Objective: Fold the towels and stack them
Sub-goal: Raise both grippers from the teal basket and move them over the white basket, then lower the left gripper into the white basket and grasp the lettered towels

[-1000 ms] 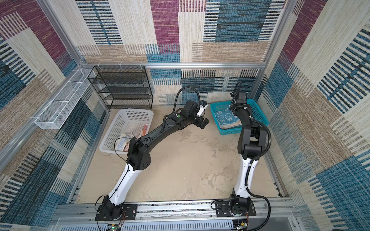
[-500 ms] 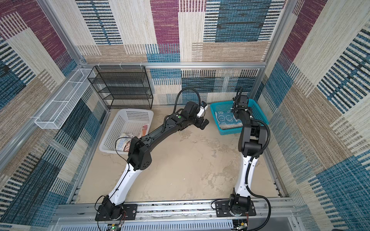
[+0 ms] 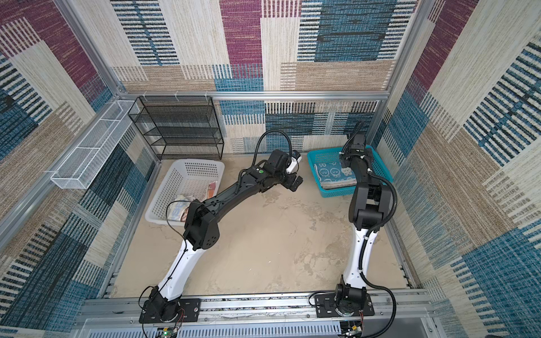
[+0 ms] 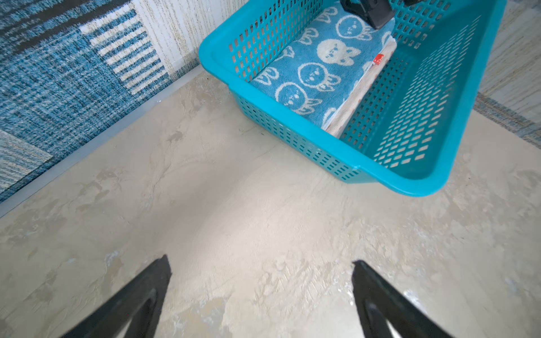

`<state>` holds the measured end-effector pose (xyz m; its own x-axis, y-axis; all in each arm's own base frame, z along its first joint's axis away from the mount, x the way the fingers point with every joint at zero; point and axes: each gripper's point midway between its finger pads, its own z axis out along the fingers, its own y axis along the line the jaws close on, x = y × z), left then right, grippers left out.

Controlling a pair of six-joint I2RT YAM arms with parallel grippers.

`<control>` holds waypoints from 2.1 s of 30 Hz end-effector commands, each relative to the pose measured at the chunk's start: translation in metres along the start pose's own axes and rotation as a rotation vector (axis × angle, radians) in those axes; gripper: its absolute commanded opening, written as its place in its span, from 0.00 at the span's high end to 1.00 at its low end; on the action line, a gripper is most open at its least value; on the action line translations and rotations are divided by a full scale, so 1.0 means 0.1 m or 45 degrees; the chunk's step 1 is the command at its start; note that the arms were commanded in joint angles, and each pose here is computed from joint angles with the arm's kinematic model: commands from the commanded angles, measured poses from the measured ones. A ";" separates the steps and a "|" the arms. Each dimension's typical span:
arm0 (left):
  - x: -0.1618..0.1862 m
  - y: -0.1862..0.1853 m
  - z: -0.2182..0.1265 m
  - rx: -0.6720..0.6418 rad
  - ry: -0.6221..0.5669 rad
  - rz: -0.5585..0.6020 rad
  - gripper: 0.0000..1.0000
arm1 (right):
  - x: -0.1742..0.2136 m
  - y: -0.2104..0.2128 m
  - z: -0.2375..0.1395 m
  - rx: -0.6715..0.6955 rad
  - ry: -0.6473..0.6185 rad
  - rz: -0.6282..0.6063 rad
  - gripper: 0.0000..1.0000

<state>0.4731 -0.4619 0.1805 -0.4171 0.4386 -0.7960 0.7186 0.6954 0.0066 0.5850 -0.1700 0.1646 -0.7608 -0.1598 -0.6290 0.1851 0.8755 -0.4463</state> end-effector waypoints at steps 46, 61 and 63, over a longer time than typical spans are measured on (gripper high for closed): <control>3.01 2.32 -2.98 -0.658 0.602 -1.307 0.01 | -0.31 4.86 -4.17 -1.415 -0.390 -0.110 0.01; 3.53 2.59 -2.85 -0.685 0.814 -1.452 0.17 | -0.20 4.45 -4.01 -1.287 -0.391 0.079 0.01; 3.52 2.59 -2.84 -0.676 0.809 -1.457 0.28 | -0.19 4.43 -4.02 -1.327 -0.366 0.076 0.01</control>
<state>0.3567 0.0365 0.0725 -0.8998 -0.4155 -0.1333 -0.4046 0.9088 -0.1014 0.4279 0.4073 0.2192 -0.5623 -0.1534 -0.8126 -0.5273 0.8235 0.2094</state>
